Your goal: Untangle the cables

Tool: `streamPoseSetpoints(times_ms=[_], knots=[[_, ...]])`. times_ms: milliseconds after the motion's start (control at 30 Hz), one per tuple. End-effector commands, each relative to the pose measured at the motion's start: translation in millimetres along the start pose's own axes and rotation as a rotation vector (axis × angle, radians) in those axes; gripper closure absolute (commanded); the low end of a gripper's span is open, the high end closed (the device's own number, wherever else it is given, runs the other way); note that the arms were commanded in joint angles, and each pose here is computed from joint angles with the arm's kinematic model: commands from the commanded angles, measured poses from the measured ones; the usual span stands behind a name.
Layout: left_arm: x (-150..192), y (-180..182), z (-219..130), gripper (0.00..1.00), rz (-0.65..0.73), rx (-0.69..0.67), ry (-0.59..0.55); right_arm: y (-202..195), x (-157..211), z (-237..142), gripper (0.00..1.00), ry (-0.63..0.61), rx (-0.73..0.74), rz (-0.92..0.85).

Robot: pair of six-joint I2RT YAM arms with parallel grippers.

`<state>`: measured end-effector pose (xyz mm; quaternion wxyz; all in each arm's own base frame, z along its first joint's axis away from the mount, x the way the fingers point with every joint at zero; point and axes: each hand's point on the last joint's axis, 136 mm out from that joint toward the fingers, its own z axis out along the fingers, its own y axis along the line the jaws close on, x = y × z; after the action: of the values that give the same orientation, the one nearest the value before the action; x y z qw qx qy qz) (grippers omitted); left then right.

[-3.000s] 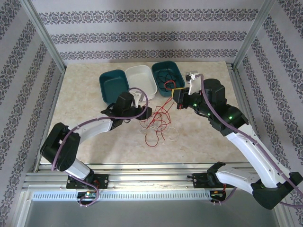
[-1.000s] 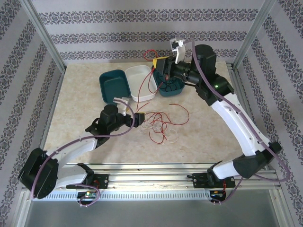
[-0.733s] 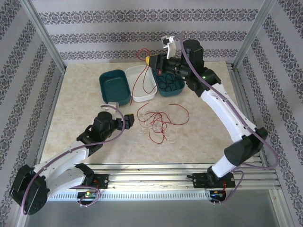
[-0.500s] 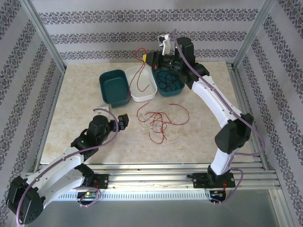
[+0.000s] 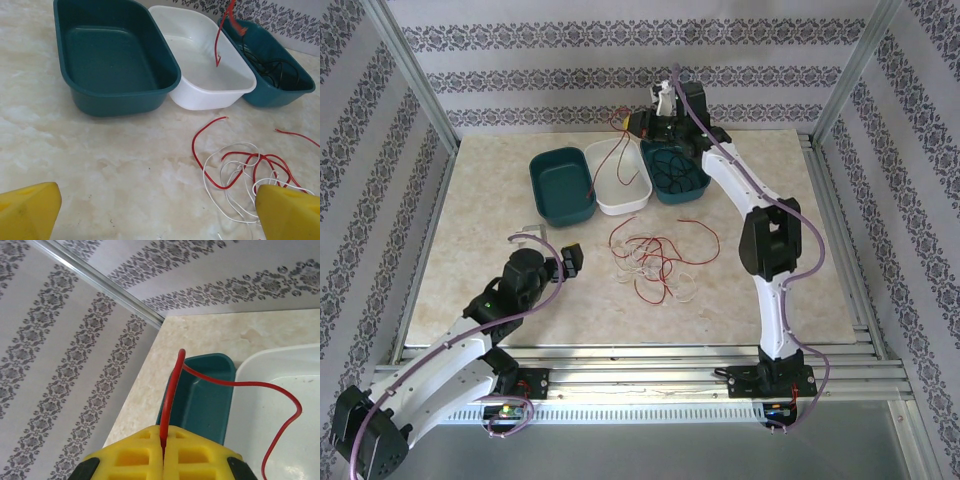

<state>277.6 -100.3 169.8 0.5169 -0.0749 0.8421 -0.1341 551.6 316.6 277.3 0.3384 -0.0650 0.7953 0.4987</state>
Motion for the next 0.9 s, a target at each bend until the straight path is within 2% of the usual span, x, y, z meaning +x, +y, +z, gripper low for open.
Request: streamPoseSetpoints(times_ms=[0, 233, 500, 867], knots=[[-1, 10, -4, 0.01, -0.004, -0.045, -0.004, 9, -2, 9, 1.0, 0.006, -0.046, 0.004], [-7, 8, -6, 0.01, 0.003, -0.04, -0.019, -33, 4, 17, 1.0, 0.022, 0.106, -0.027], [-6, 8, -4, 0.01, 0.006, -0.041, -0.016, -80, 16, 15, 1.0, 0.052, 0.404, -0.251], [-4, 8, -2, 0.01, 0.011, -0.037, -0.013, -105, 27, 11, 1.0, 0.094, 0.689, -0.492]])
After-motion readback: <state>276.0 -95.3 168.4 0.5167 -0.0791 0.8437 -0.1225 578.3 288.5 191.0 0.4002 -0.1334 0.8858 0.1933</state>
